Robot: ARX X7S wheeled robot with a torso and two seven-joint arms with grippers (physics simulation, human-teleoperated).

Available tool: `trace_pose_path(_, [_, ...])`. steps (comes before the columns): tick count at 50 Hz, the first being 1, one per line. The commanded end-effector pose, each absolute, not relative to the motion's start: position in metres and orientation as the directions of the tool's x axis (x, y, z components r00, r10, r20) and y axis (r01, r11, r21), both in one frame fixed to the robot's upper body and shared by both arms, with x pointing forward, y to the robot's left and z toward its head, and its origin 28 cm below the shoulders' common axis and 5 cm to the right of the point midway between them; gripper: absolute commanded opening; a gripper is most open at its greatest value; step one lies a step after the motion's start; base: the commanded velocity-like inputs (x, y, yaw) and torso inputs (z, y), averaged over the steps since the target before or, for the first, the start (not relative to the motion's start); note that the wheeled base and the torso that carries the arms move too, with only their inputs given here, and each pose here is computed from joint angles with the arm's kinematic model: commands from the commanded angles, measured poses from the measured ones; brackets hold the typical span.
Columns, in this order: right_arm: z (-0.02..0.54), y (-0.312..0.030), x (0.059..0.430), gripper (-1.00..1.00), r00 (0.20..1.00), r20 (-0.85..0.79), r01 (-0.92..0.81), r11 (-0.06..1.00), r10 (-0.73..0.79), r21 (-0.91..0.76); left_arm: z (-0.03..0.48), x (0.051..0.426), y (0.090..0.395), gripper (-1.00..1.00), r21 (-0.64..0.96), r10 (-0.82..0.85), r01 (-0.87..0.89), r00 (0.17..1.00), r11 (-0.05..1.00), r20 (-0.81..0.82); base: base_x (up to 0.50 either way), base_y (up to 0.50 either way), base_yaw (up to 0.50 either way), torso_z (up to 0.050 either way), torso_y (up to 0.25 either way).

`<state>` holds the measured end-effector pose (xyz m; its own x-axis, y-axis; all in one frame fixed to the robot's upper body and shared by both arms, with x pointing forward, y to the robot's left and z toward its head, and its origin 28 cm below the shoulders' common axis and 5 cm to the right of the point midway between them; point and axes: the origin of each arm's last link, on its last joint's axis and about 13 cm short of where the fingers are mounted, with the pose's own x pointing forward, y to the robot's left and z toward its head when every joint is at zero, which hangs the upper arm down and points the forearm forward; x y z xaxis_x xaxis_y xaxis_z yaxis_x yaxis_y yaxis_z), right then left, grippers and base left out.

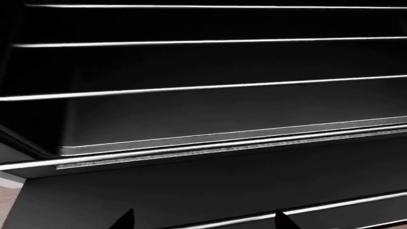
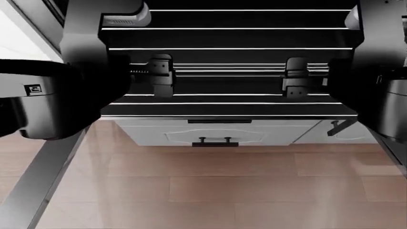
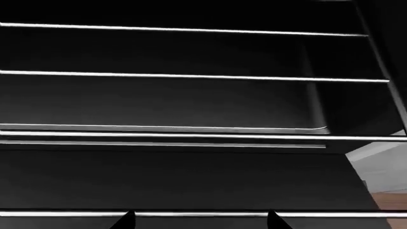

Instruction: Fully slide the bottom oven rack out.

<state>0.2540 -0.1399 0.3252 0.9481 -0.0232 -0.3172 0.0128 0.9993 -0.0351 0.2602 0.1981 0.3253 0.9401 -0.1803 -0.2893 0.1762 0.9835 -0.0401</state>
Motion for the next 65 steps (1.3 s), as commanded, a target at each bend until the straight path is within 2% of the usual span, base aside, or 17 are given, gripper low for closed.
trace_pose_path(1, [0.29,-0.14,0.261,1.0,0.889,-0.456,0.011,0.999,-0.03,-0.044,0.286,0.268,0.195,1.0,0.023,-0.108,0.135,0.871,0.991,-0.479,0.0,0.0,0.0,-0.011,-0.017])
trace_pose_path(6, [0.288,-0.143,0.256,1.0,0.865,-0.501,0.014,1.0,-0.025,-0.026,0.281,0.264,0.2,1.0,0.044,-0.092,0.138,0.832,0.99,-0.548,0.0,0.0,0.0,-0.004,-0.018])
trace_pose_path(21, [0.278,-0.143,0.239,1.0,0.677,-0.736,-0.046,0.998,0.005,-0.035,0.272,0.251,0.209,1.0,0.031,-0.108,0.21,0.622,0.977,-0.775,0.0,0.0,0.0,-0.007,-0.019])
trace_pose_path(37, [0.24,-0.145,0.226,1.0,0.541,-0.84,-0.013,0.999,0.034,0.033,0.229,0.243,0.21,1.0,-0.03,-0.119,0.192,0.472,0.981,-0.873,-0.01,0.0,0.0,-0.01,-0.029])
trace_pose_path(43, [0.232,-0.148,0.22,1.0,0.514,-0.857,-0.002,0.999,0.041,0.047,0.216,0.242,0.211,1.0,-0.069,-0.136,0.166,0.435,0.984,-0.89,-0.01,0.0,0.0,-0.013,-0.038])
trace_pose_path(57, [0.222,-0.154,0.201,1.0,0.441,-0.897,0.007,0.999,0.034,0.041,0.224,0.236,0.219,1.0,-0.182,-0.206,0.099,0.397,0.978,-0.894,0.0,0.0,0.0,-0.014,-0.039])
trace_pose_path(65, [0.222,-0.156,0.19,1.0,0.394,-0.919,-0.013,1.0,0.019,0.015,0.229,0.23,0.223,1.0,-0.181,-0.201,0.088,0.348,0.98,-0.916,0.0,0.0,0.0,-0.013,-0.036])
